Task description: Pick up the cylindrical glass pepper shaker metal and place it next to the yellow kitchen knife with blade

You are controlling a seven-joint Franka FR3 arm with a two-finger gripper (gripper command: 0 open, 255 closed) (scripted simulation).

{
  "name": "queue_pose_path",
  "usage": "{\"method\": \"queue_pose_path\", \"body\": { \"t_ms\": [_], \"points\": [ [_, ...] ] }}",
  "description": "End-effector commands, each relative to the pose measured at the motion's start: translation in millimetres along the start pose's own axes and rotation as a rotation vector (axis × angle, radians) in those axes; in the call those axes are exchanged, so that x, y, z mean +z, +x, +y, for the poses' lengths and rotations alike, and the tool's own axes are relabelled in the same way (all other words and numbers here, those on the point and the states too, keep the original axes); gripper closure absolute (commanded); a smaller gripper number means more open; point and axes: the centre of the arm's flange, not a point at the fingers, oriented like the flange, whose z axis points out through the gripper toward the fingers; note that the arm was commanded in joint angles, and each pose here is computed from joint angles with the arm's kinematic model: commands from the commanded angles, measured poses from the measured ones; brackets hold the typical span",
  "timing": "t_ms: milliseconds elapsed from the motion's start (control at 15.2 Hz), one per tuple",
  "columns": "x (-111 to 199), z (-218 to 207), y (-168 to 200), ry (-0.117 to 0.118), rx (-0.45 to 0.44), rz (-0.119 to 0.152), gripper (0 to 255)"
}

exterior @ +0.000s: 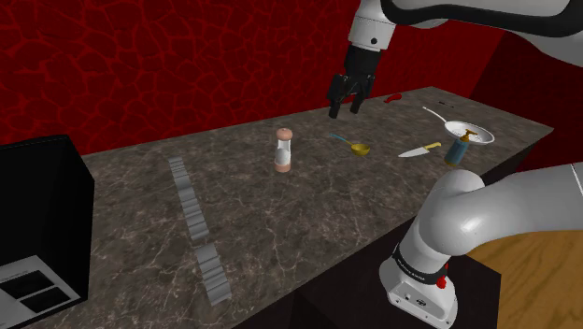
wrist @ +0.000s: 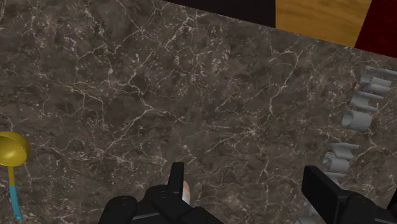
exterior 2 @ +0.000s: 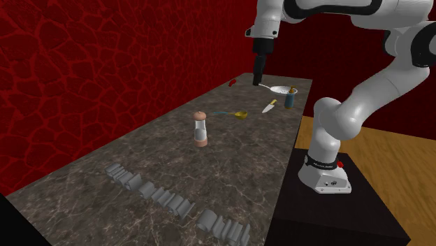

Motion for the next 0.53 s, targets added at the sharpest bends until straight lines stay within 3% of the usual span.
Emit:
{"method": "queue_pose_path", "body": {
  "t_ms": [0,462],
  "points": [
    [0,0,0,0.000,0.000,0.000,0],
    [54,5,73,-0.081,-0.055,-0.003,0]
  ]
}}
